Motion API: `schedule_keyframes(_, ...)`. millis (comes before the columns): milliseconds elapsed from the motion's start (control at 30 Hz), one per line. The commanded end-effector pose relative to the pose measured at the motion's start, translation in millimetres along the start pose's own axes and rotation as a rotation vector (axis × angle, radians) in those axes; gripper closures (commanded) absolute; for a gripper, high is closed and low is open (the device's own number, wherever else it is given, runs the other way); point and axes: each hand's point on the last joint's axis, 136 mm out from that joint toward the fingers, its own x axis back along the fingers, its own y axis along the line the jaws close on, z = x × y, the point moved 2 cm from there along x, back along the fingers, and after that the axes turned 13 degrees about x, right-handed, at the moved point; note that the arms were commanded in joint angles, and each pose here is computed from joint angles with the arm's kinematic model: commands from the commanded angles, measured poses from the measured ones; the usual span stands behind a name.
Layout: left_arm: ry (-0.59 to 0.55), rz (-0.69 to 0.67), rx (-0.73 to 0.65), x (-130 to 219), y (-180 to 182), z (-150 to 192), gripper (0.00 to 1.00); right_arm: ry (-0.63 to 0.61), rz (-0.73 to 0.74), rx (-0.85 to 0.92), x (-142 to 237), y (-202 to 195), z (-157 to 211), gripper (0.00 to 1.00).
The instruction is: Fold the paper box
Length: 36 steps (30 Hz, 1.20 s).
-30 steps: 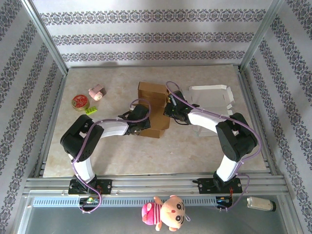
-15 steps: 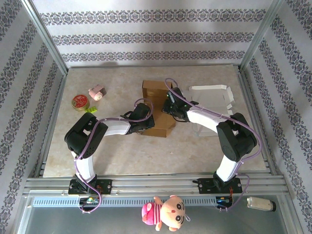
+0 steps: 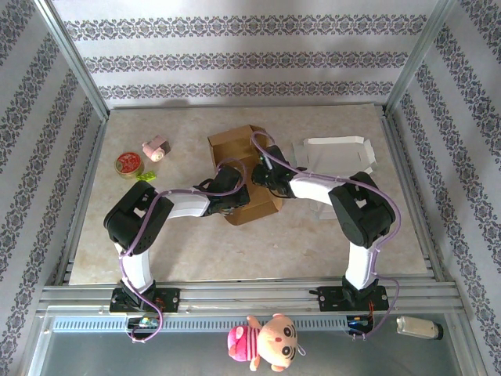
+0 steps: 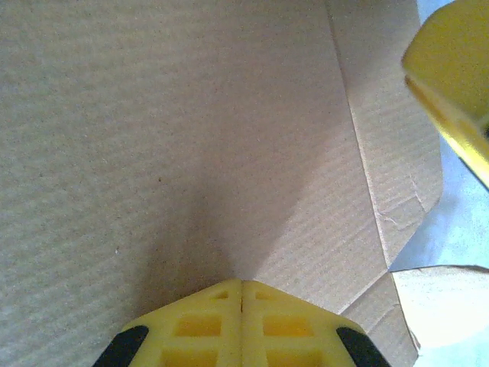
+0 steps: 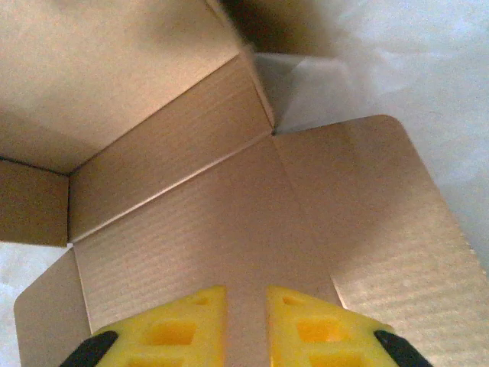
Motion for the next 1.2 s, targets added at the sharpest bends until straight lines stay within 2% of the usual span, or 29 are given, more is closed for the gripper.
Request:
schedule_keyframes(0, 0.003, -0.01, 0.011, 1, 4, 3, 0.95, -0.091, -0.122, 0.13, 19, 25, -19, 0.71)
schedule_keyframes(133, -0.008, -0.005, 0.013, 3, 0, 0, 0.93, -0.145, -0.168, 0.258, 48, 32, -25, 0.63)
schedule_keyframes(300, -0.049, 0.023, 0.005, 20, -12, -8, 0.83, -0.244, -0.226, 0.39, 100, 40, -36, 0.55)
schedule_keyframes(433, -0.1, 0.07, -0.012, 50, -32, -19, 0.69, -0.393, -0.269, 0.472, 145, 35, -68, 0.44)
schedule_keyframes(533, -0.156, 0.128, -0.025, 86, -55, -28, 0.66, -0.481, -0.308, 0.585, 163, 25, -94, 0.4)
schedule_keyframes(667, -0.283, 0.155, -0.001, 147, -74, -48, 0.63, -0.503, -0.266, 0.667, 155, -12, -136, 0.39)
schedule_keyframes(733, -0.354, 0.091, 0.036, 173, -67, -62, 0.61, -0.508, -0.315, 0.717, 148, -28, -151, 0.39)
schedule_keyframes(833, -0.384, -0.017, 0.12, 197, -42, -87, 0.58, -0.498, -0.24, 0.799, 124, -63, -171, 0.38)
schedule_keyframes(1000, -0.339, -0.087, 0.233, 194, -3, -122, 0.5, -0.382, -0.24, 1.029, 76, -91, -158, 0.37)
schedule_keyframes(1100, -0.31, -0.032, 0.238, 183, -5, -137, 0.41, -0.291, -0.194, 1.123, 54, -108, -150, 0.36)
schedule_keyframes(1167, -0.285, 0.009, 0.234, 174, -12, -146, 0.31, -0.219, -0.173, 1.185, 42, -116, -146, 0.36)
